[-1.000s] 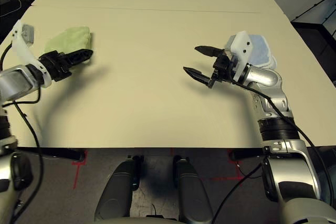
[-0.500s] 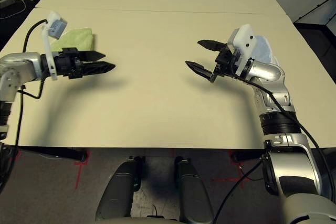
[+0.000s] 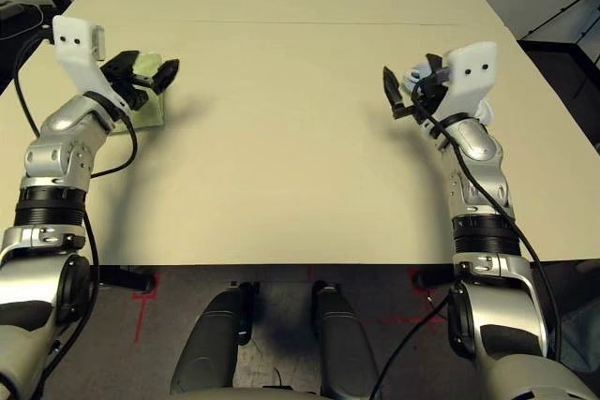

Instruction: Fold the towel and set it aside.

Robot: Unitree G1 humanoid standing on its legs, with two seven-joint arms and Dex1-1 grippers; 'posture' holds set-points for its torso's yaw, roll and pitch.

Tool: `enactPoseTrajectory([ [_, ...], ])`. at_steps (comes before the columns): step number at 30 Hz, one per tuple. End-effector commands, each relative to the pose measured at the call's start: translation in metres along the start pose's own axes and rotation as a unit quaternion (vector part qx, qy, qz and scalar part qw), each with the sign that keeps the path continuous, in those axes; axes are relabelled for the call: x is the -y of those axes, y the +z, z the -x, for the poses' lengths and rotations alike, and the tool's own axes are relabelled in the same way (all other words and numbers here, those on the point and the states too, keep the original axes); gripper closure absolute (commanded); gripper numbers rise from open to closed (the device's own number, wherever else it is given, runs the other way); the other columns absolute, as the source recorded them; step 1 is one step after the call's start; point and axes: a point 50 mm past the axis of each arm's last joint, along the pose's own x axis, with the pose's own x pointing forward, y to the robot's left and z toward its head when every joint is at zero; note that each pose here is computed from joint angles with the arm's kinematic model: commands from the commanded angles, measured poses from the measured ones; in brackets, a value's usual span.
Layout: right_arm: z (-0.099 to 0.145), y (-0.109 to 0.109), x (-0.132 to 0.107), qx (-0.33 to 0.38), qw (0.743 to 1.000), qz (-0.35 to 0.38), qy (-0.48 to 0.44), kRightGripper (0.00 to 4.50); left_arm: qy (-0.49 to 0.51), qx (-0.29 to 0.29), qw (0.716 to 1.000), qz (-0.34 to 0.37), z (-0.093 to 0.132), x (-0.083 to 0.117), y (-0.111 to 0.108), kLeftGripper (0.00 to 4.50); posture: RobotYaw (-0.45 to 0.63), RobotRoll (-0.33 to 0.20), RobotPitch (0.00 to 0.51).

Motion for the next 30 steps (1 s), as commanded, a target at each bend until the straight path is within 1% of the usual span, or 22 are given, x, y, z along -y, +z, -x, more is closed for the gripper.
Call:
enactPoseTrajectory([
  [1, 0.005, -0.008, 0.003, 0.001, 0.999, -0.02, -0.034, 0.0, 0.062, 0.023, 0.998, -0.005, 0.01, -0.003, -0.008, 0.03, 0.07, 0.0, 0.138],
  [3, 0.009, -0.012, 0.002, 0.012, 0.999, -0.019, -0.042, 0.0, 0.076, 0.027, 0.997, -0.015, 0.016, -0.003, -0.015, 0.03, 0.07, 0.0, 0.135],
  [7, 0.021, -0.023, -0.001, 0.024, 0.999, -0.02, -0.045, 0.0, 0.021, 0.018, 0.998, -0.056, 0.027, 0.004, -0.031, 0.03, 0.07, 0.0, 0.134],
  [10, 0.03, -0.03, -0.001, 0.022, 0.999, -0.01, -0.035, 0.0, -0.002, 0.012, 0.998, -0.063, 0.033, 0.003, -0.038, 0.03, 0.07, 0.0, 0.136],
  [13, 0.034, -0.034, 0.007, 0.016, 0.999, -0.007, -0.041, 0.0, -0.019, 0.013, 0.998, -0.057, 0.036, 0.0, -0.039, 0.03, 0.06, 0.0, 0.139],
  [17, 0.036, -0.036, 0.011, 0.008, 0.999, -0.008, -0.036, 0.0, -0.036, 0.015, 0.998, -0.048, 0.04, -0.002, -0.04, 0.03, 0.05, 0.0, 0.14],
  [21, 0.035, -0.038, 0.01, -0.011, 1.0, 0.001, -0.014, 0.0, -0.039, -0.005, 0.998, -0.046, 0.045, -0.005, -0.048, 0.03, 0.05, 0.0, 0.141],
  [27, 0.031, -0.038, 0.005, -0.025, 1.0, -0.009, 0.005, 0.0, -0.03, -0.022, 0.999, -0.03, 0.049, -0.005, -0.054, 0.03, 0.06, 0.0, 0.146],
  [30, 0.029, -0.038, -0.001, -0.03, 0.999, -0.026, 0.029, 0.0, -0.025, -0.027, 0.999, -0.028, 0.052, -0.008, -0.056, 0.03, 0.06, 0.0, 0.146],
])
